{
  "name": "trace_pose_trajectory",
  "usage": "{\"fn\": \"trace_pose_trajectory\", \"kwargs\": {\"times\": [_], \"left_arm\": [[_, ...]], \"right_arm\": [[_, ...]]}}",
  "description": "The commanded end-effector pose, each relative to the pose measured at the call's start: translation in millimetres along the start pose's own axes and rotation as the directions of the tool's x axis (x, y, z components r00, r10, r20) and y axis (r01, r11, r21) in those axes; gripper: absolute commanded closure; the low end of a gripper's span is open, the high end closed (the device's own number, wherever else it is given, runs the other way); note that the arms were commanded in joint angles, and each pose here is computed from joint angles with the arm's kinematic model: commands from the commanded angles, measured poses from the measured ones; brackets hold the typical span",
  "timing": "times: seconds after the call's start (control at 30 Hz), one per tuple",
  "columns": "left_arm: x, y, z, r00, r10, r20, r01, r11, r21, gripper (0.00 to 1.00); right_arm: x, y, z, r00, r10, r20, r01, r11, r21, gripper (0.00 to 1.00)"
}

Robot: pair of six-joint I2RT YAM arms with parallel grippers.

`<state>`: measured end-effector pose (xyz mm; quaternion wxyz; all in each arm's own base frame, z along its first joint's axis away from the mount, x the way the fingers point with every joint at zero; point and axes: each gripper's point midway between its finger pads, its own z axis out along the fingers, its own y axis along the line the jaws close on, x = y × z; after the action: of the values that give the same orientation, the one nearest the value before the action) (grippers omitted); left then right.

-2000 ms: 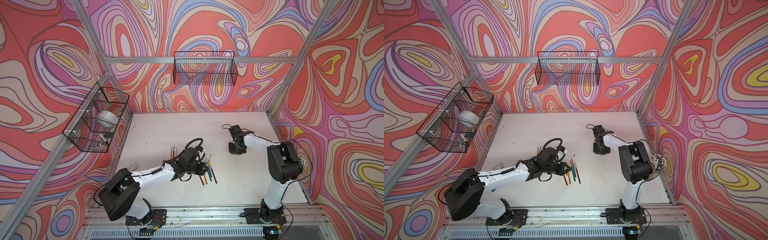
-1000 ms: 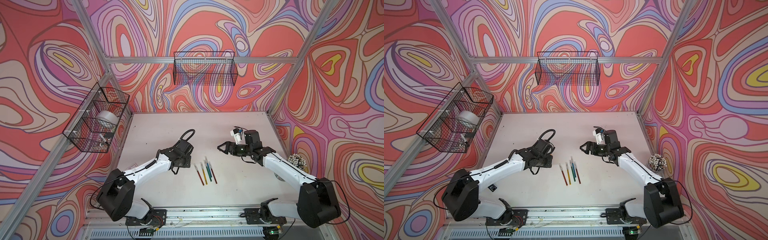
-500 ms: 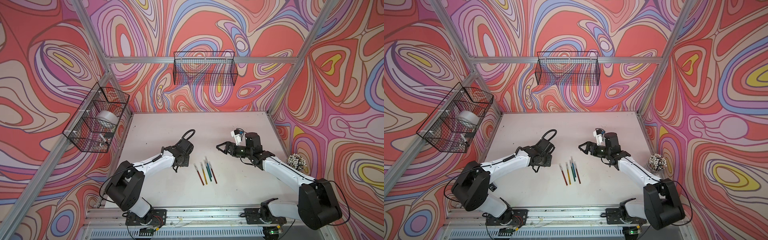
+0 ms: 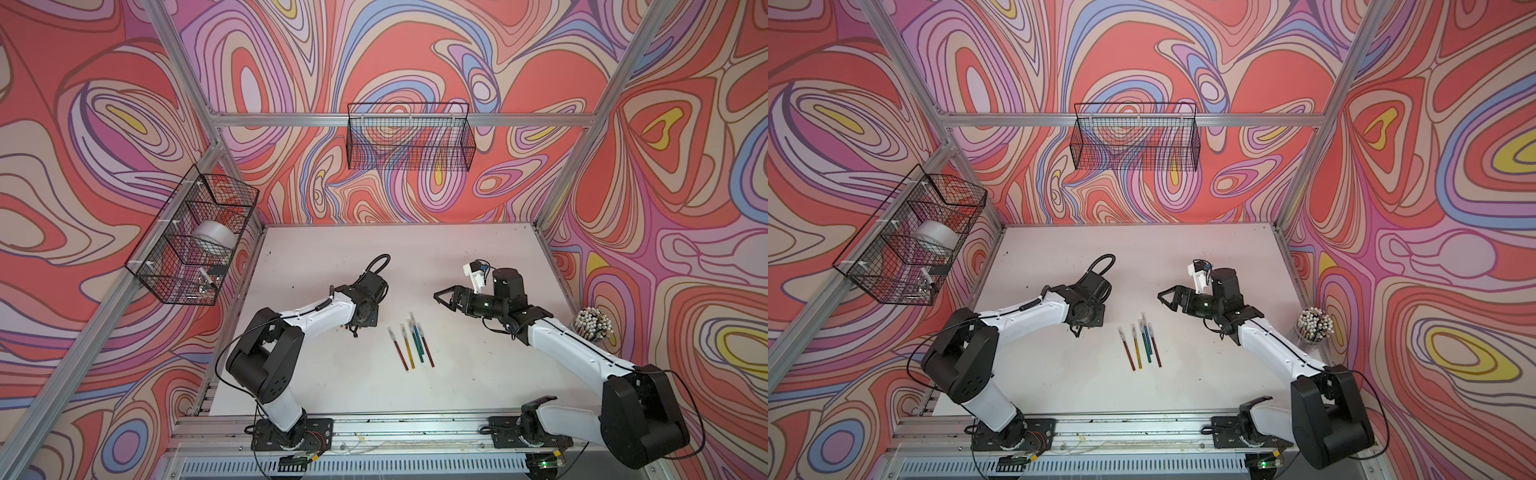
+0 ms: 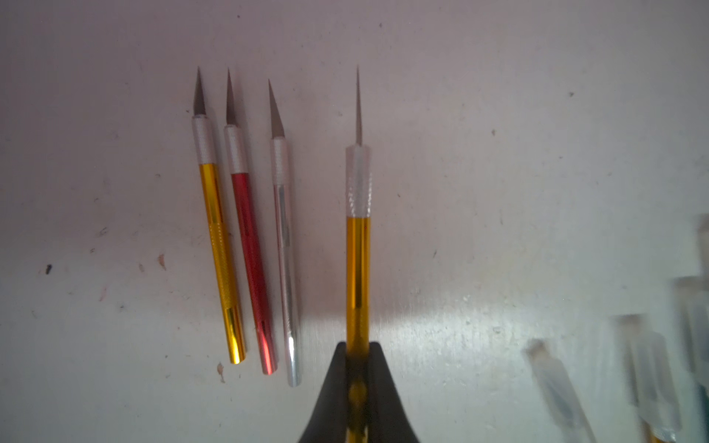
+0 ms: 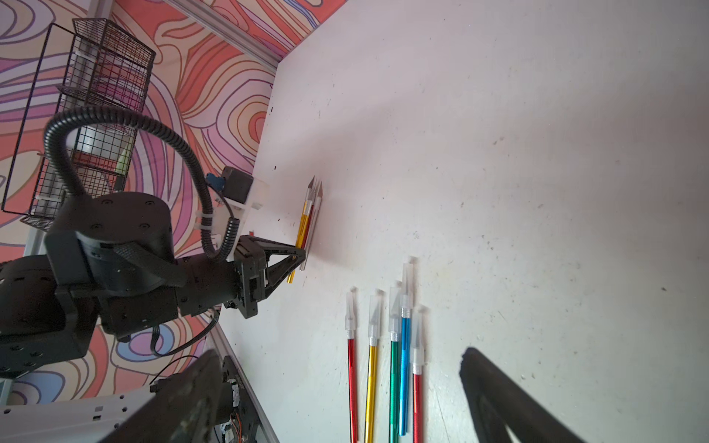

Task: Remove protective caps from carving knives
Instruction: Place the carving knife at the center of the board.

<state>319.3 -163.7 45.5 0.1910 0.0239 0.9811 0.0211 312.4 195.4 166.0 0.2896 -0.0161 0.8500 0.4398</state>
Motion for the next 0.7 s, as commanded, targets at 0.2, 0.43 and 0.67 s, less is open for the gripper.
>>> {"fn": "trace_pose_trajectory", "kwargs": {"times": [0.2,0.43,0.67], "left_arm": [[-6,10,13,0.999,-0.023,-0.022,0.021,0.998,-0.060,1.00],[-3,11,21,0.999,-0.035,-0.040,0.032,0.997,-0.070,1.00],[0,13,27,0.998,-0.035,-0.052,0.031,0.996,-0.082,1.00]], "right_arm": [[-2,10,-2,1.000,-0.020,0.011,0.020,0.999,-0.027,0.02],[0,13,2,1.000,-0.026,0.003,0.026,0.999,-0.038,0.02],[6,15,9,1.000,-0.028,-0.011,0.027,0.999,-0.035,0.03]]}}
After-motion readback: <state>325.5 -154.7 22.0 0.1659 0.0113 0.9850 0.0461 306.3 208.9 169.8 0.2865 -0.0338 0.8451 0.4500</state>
